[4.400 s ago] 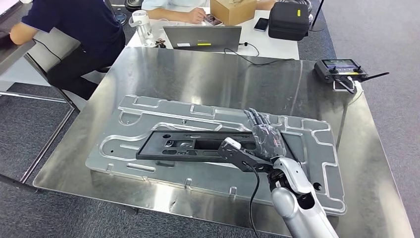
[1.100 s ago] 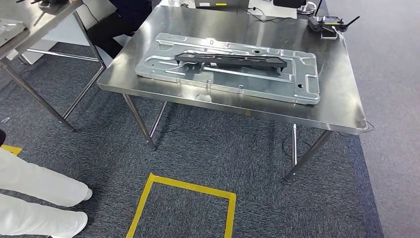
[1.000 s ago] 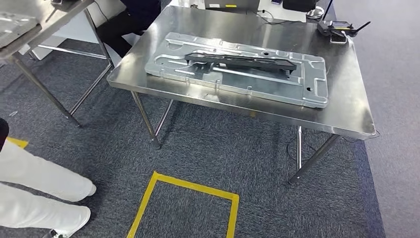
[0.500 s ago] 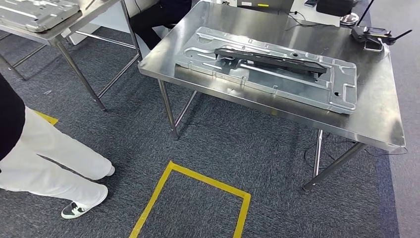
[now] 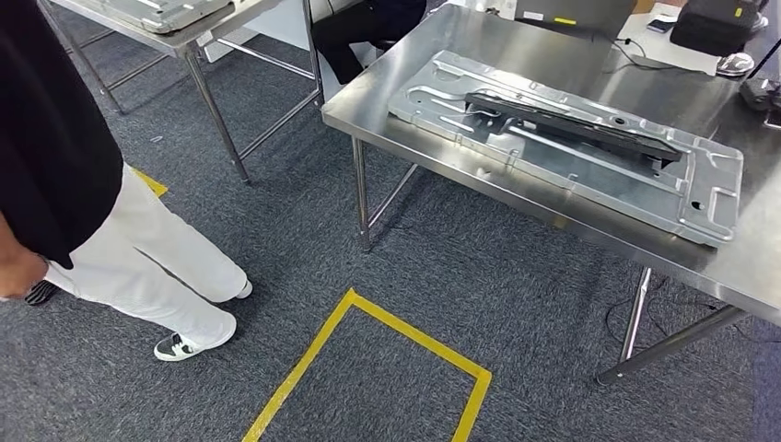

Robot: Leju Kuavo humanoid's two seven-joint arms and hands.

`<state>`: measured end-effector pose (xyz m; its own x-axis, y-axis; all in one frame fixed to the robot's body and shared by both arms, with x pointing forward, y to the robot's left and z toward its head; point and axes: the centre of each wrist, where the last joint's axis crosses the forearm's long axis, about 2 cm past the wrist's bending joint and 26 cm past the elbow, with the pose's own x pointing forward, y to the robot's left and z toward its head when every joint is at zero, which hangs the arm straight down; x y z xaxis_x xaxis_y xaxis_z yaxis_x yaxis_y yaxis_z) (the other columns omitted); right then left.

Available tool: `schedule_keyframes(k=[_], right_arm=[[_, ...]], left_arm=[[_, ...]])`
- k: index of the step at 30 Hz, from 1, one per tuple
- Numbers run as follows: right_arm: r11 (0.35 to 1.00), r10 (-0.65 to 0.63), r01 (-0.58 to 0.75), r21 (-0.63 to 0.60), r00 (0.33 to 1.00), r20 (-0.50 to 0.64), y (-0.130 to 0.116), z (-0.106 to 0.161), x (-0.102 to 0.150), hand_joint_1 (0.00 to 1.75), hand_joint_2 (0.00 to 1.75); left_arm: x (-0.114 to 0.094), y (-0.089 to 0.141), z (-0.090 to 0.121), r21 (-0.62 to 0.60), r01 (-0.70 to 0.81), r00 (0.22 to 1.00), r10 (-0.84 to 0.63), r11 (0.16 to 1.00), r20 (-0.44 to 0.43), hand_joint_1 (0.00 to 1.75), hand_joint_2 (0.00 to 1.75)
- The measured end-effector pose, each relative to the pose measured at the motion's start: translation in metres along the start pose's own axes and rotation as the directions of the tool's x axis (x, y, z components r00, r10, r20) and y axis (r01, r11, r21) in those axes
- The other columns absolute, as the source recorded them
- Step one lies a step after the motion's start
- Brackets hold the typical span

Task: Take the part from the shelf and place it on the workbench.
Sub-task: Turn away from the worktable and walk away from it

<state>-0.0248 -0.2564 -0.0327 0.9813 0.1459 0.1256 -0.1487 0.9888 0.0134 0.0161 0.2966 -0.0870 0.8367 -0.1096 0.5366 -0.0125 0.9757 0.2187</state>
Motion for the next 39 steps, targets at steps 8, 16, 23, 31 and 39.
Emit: schedule_keyframes(k=[8,16,23,31,39], right_arm=[[0.999,-0.021,0.021,-0.030,1.000,0.008,-0.007,0.002,-0.005,0.00,0.00],[0.997,0.028,-0.021,-0.078,0.996,0.081,-0.021,0.002,-0.008,0.00,0.00],[0.983,0.068,-0.030,-0.179,0.976,0.208,-0.032,0.000,-0.008,0.00,0.00],[0.953,0.124,-0.033,-0.301,0.950,0.288,-0.046,-0.006,0.009,0.00,0.00],[0.938,0.130,-0.018,-0.347,0.944,0.303,-0.054,-0.013,0.010,0.00,0.00]], left_arm=[[0.001,0.000,0.000,0.008,0.006,1.000,-0.007,1.000,0.020,0.00,0.00],[0.001,-0.001,0.000,0.006,0.025,0.999,-0.025,1.000,0.044,0.00,0.00],[0.000,-0.001,0.000,0.015,0.018,0.999,-0.018,1.000,0.044,0.00,0.00],[-0.004,0.009,0.004,-0.051,0.006,0.999,-0.003,0.999,0.053,0.00,0.00],[-0.003,0.013,0.003,-0.044,0.030,0.998,-0.028,0.999,0.056,0.00,0.00]])
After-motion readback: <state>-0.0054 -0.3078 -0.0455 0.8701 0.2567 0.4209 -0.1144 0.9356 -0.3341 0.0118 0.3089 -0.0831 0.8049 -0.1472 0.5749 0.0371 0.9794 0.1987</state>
